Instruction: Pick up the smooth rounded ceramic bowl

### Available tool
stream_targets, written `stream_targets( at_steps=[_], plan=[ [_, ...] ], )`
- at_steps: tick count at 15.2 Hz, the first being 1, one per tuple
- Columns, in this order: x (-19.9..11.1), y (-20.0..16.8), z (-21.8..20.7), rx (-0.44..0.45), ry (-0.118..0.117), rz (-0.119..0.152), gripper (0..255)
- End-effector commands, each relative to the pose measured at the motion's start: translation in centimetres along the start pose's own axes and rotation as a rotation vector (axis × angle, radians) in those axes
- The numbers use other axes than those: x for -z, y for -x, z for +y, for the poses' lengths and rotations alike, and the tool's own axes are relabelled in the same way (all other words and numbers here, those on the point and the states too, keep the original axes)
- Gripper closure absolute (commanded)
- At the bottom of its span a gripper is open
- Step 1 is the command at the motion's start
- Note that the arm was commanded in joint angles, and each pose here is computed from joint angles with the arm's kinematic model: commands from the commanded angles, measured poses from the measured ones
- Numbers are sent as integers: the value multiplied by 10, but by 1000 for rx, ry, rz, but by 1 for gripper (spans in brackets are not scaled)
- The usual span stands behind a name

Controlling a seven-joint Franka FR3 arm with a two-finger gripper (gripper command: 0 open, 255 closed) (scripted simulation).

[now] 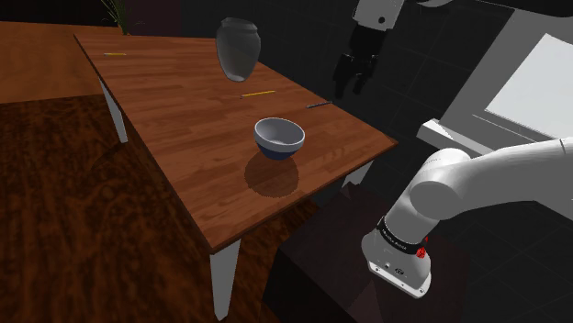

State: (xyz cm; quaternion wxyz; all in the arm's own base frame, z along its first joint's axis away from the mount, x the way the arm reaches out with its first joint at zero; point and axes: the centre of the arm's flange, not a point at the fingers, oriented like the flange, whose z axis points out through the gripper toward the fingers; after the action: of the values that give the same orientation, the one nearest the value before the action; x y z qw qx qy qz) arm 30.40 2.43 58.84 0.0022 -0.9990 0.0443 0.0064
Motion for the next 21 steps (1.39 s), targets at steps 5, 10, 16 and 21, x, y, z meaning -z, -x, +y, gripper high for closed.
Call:
stream_targets(
  at_steps=[5,10,16,21],
  plan=[
    [-30,-30,-30,-26,0,12,0],
    [-67,-69,-65,-58,-1,27,0],
    [-100,-77,-72,-63,-1,29,0],
    [-114,-77,-72,-63,-1,29,0]
  ],
)
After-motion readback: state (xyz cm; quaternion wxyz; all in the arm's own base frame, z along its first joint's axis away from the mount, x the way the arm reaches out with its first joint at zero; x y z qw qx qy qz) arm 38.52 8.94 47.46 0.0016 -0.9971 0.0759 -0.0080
